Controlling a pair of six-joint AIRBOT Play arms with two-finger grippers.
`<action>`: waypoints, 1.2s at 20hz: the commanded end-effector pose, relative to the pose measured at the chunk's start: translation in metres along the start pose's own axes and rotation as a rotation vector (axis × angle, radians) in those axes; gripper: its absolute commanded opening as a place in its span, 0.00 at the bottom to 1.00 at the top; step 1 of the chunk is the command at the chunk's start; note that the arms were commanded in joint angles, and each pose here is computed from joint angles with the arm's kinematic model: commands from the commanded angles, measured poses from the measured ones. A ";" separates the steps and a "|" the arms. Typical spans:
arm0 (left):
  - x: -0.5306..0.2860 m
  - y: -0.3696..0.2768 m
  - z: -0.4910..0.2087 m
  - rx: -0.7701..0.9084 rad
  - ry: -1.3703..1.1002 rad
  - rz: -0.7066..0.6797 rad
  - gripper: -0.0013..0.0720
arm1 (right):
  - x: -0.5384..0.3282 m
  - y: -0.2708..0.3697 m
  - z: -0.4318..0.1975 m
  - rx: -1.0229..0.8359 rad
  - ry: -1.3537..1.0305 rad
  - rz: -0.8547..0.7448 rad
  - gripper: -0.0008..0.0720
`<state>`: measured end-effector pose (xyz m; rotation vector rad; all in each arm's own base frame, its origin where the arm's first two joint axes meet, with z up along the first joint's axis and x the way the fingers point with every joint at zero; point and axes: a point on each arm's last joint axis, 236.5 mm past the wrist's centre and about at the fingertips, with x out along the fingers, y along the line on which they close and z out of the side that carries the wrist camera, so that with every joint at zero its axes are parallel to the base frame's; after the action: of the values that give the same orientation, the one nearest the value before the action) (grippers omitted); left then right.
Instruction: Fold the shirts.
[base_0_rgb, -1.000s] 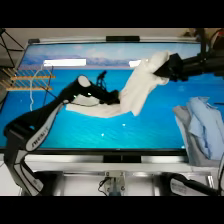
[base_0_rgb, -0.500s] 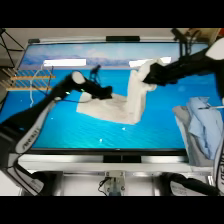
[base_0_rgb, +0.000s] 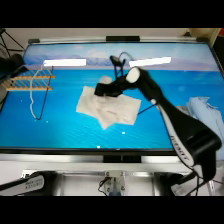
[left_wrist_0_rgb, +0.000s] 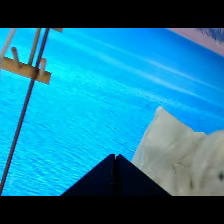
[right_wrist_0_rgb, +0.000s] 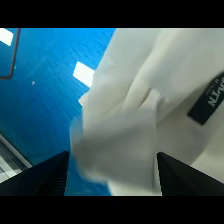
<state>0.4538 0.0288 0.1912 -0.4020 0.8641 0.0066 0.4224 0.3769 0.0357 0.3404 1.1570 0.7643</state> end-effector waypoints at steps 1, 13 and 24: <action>-0.049 0.021 0.002 0.013 -0.053 0.057 0.06 | 0.045 -0.006 -0.014 0.018 0.021 -0.009 0.93; 0.003 -0.008 -0.048 0.106 0.083 0.003 0.06 | -0.123 -0.215 -0.100 0.464 0.302 -0.283 0.95; 0.003 -0.009 -0.047 0.094 0.081 0.000 0.06 | -0.001 -0.181 -0.083 0.545 0.157 -0.037 0.72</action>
<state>0.4222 0.0044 0.1644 -0.3063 0.9415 -0.0517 0.4091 0.2161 -0.0984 0.6290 1.5189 0.4101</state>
